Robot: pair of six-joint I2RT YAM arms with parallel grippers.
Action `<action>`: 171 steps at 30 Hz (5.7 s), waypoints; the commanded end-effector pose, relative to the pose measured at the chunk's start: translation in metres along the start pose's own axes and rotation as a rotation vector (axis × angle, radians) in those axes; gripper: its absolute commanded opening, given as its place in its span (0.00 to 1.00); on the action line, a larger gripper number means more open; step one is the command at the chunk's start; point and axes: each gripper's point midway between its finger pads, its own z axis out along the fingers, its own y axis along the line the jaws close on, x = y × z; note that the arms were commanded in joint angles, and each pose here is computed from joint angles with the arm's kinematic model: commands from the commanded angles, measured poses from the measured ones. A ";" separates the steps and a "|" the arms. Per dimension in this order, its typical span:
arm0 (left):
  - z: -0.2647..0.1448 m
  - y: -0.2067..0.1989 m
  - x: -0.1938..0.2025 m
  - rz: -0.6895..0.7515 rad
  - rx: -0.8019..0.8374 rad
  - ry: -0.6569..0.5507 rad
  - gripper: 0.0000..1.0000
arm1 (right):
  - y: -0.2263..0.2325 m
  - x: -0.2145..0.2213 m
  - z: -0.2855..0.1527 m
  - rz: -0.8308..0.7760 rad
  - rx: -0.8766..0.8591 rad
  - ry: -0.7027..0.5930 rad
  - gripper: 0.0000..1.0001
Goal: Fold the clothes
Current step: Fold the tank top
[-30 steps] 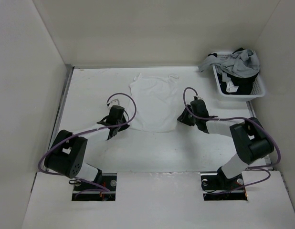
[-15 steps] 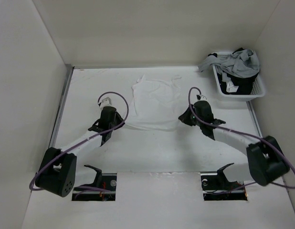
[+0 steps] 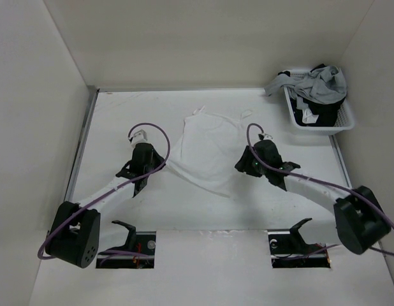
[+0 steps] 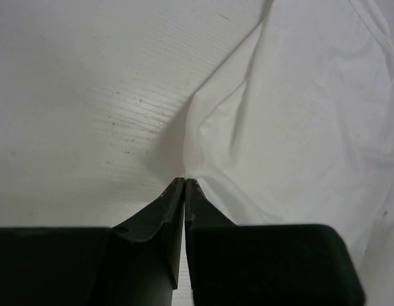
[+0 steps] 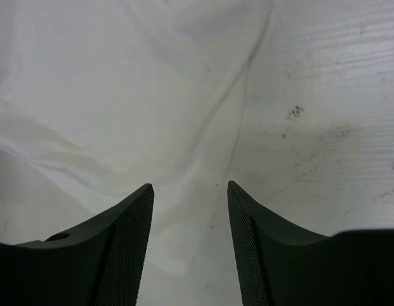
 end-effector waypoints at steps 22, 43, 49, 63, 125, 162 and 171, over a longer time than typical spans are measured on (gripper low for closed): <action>-0.008 0.008 0.013 -0.067 0.030 -0.016 0.02 | -0.018 0.036 0.018 0.022 0.091 -0.004 0.47; -0.009 0.010 0.023 -0.081 0.048 -0.001 0.03 | -0.005 0.085 0.011 0.143 -0.026 0.083 0.25; -0.013 0.004 0.015 -0.089 0.068 -0.023 0.02 | 0.008 0.071 0.008 0.154 -0.079 0.052 0.03; -0.227 -0.109 -0.168 -0.150 0.433 -0.496 0.00 | 0.085 -0.088 -0.227 -0.048 -0.244 -0.418 0.00; -0.104 0.014 -0.001 -0.402 0.154 -0.110 0.01 | 0.048 0.069 -0.104 -0.030 -0.259 0.006 0.01; 0.049 -0.017 -0.122 -0.399 0.060 -0.319 0.31 | 0.016 -0.157 0.076 0.134 -0.057 -0.202 0.45; -0.005 0.034 -0.011 -0.306 0.015 -0.082 0.32 | 0.014 -0.049 0.016 0.070 -0.108 -0.185 0.05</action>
